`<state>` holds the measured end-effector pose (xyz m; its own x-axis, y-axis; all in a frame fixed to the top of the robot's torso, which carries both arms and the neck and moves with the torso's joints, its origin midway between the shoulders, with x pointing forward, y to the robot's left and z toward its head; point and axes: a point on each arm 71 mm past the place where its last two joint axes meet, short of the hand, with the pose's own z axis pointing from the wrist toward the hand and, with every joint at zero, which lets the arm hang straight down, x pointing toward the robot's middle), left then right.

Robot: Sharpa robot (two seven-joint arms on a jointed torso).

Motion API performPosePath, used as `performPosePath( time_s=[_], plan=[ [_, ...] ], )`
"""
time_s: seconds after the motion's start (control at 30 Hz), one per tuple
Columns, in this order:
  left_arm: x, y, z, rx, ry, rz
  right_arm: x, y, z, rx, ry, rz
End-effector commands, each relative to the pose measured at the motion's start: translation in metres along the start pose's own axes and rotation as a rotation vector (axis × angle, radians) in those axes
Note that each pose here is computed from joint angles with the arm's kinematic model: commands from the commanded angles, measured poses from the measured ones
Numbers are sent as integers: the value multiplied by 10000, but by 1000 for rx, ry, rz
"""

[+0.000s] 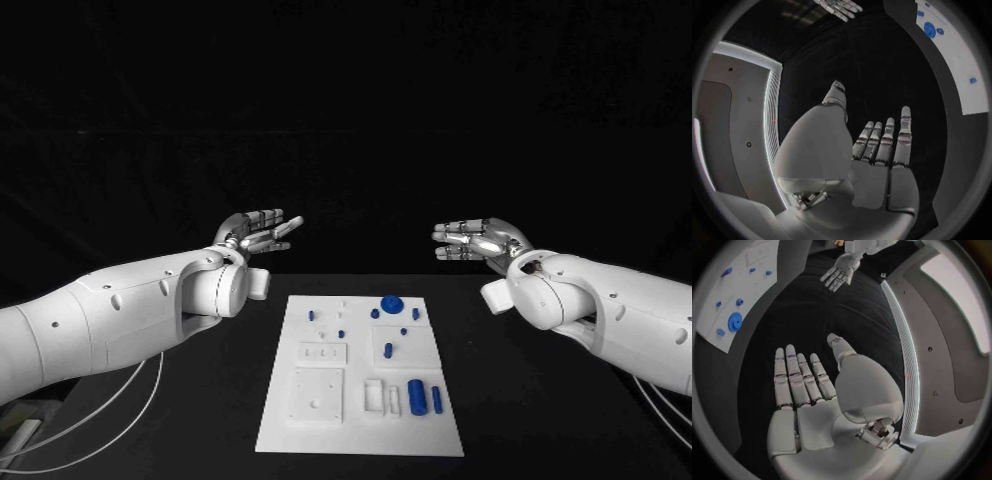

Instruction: Assemble the parts on the task board

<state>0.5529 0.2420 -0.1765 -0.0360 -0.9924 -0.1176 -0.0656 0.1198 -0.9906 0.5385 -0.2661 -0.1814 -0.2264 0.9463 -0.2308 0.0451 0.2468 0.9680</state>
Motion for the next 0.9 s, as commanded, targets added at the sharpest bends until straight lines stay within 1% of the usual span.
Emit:
performPosePath(
  time_s=[0.03,0.13,0.2,0.23,0.4,0.53,0.63,0.7,0.9],
  plan=[
    [29,-35,-10,34,40,10,71,50,37,-93,63,-282],
    [28,-43,-30,46,57,7,96,55,87,-135,68,-403],
    [32,-48,-53,51,77,0,112,49,121,-148,71,-474],
    [35,-50,-61,51,86,-3,116,45,131,-148,70,-491],
    [88,-88,-133,63,178,-32,136,9,225,-140,62,-614],
    [131,-113,-191,67,232,-43,214,-5,290,-142,86,-740],
    [146,-135,-226,68,253,-46,281,-7,317,-142,106,-825],
    [156,-166,-250,70,265,-49,334,-4,329,-138,118,-899],
    [180,-268,-302,83,291,-55,435,19,367,-123,101,-1066]
  ],
)
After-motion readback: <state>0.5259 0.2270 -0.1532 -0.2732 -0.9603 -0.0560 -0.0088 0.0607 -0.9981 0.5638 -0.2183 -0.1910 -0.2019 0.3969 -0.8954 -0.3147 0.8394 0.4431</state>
